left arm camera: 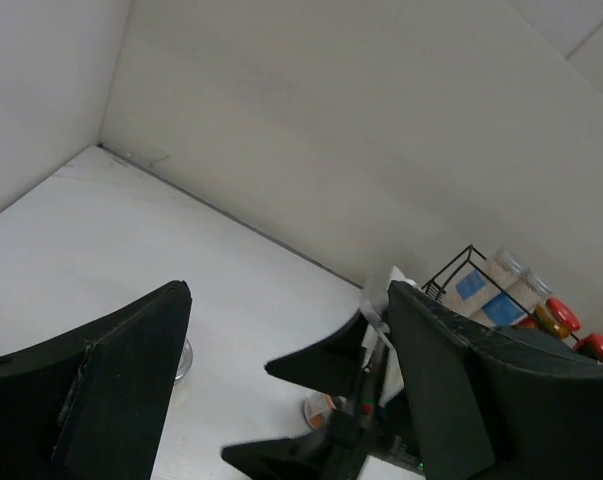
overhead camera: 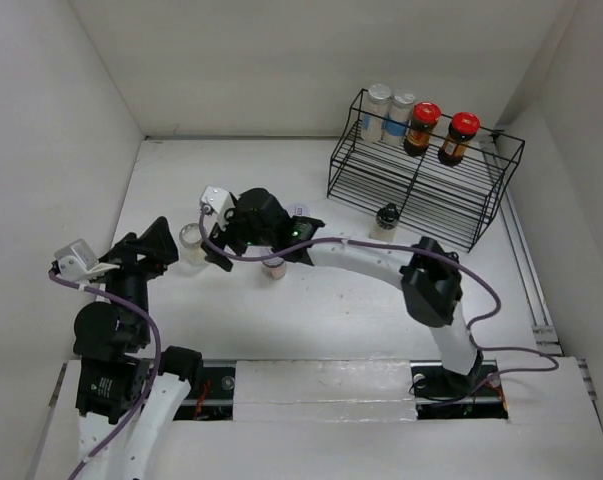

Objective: Organize the condiment bottles

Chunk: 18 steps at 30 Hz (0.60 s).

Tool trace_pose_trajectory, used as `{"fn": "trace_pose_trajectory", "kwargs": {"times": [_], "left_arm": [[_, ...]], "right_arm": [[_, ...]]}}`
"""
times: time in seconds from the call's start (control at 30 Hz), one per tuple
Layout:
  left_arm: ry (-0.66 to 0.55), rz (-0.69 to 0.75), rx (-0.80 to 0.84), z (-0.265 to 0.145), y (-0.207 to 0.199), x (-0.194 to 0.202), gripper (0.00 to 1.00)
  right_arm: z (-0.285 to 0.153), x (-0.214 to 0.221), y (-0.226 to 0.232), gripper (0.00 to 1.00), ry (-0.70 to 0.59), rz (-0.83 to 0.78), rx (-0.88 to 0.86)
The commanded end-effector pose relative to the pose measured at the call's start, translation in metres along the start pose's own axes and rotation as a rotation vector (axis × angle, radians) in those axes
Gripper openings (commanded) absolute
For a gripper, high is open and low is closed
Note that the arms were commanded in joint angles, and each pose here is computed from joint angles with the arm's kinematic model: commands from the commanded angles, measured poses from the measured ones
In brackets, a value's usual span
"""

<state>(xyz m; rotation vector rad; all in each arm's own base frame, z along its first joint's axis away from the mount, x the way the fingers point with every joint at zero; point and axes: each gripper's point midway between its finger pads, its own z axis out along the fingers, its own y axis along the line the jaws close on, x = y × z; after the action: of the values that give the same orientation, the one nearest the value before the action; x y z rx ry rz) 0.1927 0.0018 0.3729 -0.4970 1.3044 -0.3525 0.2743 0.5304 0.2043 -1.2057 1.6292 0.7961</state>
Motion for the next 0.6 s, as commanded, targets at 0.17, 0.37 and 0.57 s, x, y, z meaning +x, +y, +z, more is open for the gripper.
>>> {"fn": "trace_pose_trajectory", "kwargs": {"times": [0.17,0.37,0.57], "left_arm": [[-0.06,-0.024,-0.035,0.0,0.005,-0.013,0.78],[-0.041,-0.008,0.017,0.0,-0.004,-0.01,0.78],[-0.03,0.001,0.039,0.002,-0.008,-0.008,0.78]], "right_arm": [[0.074,-0.003,-0.033,1.0,-0.008,-0.003,0.035],[0.113,-0.004,-0.026,1.0,-0.024,-0.009,-0.023],[0.127,0.011,-0.028,1.0,-0.036,0.019,-0.008]]}}
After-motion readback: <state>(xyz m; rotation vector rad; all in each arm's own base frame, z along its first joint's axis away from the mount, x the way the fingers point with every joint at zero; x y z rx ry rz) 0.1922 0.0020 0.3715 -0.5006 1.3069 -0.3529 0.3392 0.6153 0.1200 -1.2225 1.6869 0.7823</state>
